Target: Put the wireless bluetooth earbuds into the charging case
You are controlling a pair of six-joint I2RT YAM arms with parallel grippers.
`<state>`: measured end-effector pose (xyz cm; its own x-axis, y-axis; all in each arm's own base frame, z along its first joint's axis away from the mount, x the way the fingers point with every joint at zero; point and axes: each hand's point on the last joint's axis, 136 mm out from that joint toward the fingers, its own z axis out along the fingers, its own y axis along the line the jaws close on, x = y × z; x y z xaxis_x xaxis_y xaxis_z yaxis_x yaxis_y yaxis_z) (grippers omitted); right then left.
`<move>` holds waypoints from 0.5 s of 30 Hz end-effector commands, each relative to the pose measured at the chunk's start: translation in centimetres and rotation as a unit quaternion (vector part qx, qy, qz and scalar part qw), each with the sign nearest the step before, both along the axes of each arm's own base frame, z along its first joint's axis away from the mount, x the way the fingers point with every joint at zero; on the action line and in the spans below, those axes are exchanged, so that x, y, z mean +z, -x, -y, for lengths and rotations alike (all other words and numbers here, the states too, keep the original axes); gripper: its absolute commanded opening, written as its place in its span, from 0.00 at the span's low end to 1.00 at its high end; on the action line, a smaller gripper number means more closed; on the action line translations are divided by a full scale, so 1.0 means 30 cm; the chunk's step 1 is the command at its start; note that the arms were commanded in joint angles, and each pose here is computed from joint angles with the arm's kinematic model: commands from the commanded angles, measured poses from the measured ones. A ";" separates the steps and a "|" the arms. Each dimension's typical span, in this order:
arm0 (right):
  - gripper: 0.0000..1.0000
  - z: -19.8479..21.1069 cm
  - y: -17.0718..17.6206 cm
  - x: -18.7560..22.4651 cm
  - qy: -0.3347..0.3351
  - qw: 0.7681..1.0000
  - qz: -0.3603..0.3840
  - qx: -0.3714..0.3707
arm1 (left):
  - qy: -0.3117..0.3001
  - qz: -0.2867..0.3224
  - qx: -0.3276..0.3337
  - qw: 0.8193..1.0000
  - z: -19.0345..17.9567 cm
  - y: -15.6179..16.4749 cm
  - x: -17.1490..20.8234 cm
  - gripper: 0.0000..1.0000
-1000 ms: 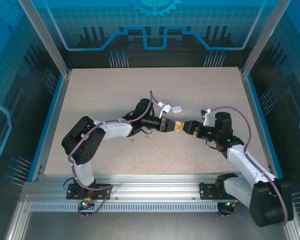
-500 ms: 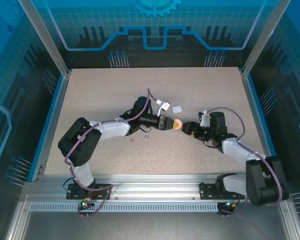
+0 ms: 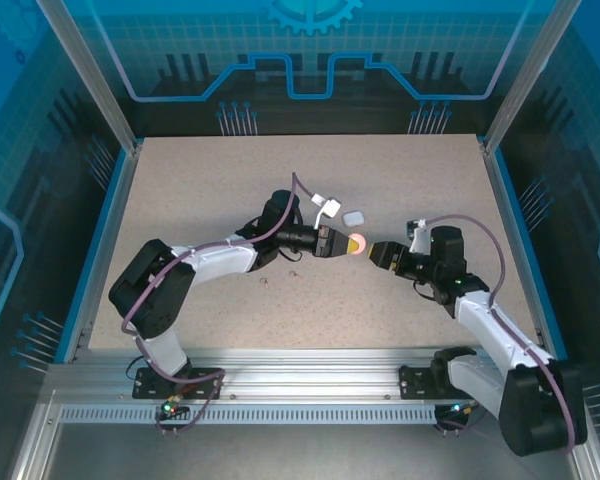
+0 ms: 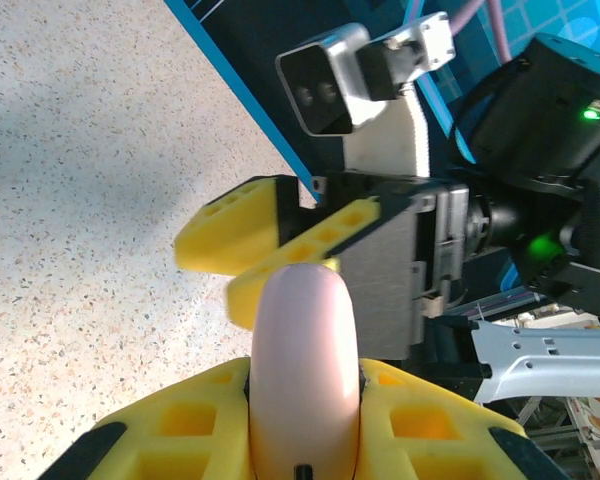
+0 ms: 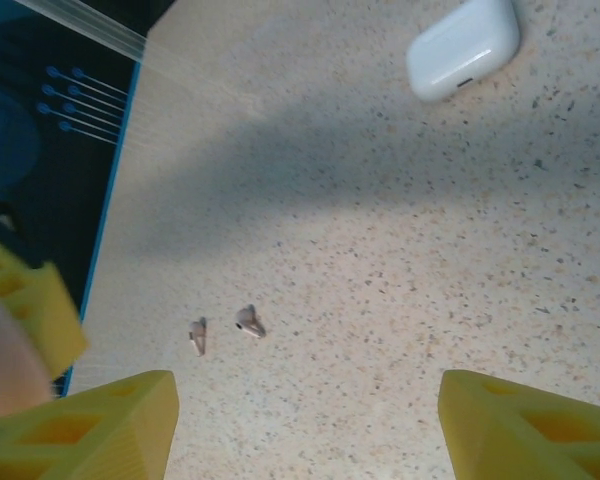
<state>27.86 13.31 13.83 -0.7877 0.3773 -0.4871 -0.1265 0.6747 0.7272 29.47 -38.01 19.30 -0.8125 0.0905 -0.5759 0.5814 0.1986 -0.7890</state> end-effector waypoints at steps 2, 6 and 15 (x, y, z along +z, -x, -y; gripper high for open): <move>0.75 0.018 -0.004 0.066 -0.026 0.999 -0.027 -0.039 | 0.000 0.020 0.008 1.000 -0.008 -0.015 -0.005 0.00; 0.79 0.043 -0.025 0.097 -0.081 0.984 -0.096 -0.128 | -0.007 0.027 0.032 0.999 -0.017 -0.038 -0.020 0.00; 0.90 -0.007 -0.043 0.149 -0.155 0.939 -0.183 -0.245 | -0.014 0.100 0.139 0.985 -0.080 -0.120 -0.012 0.00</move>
<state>28.87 13.75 18.19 -0.6758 0.7230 -0.1432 0.2929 0.4418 0.8480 31.45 -36.67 16.53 -0.7923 -0.0059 -0.6101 0.5711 0.3449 -0.7449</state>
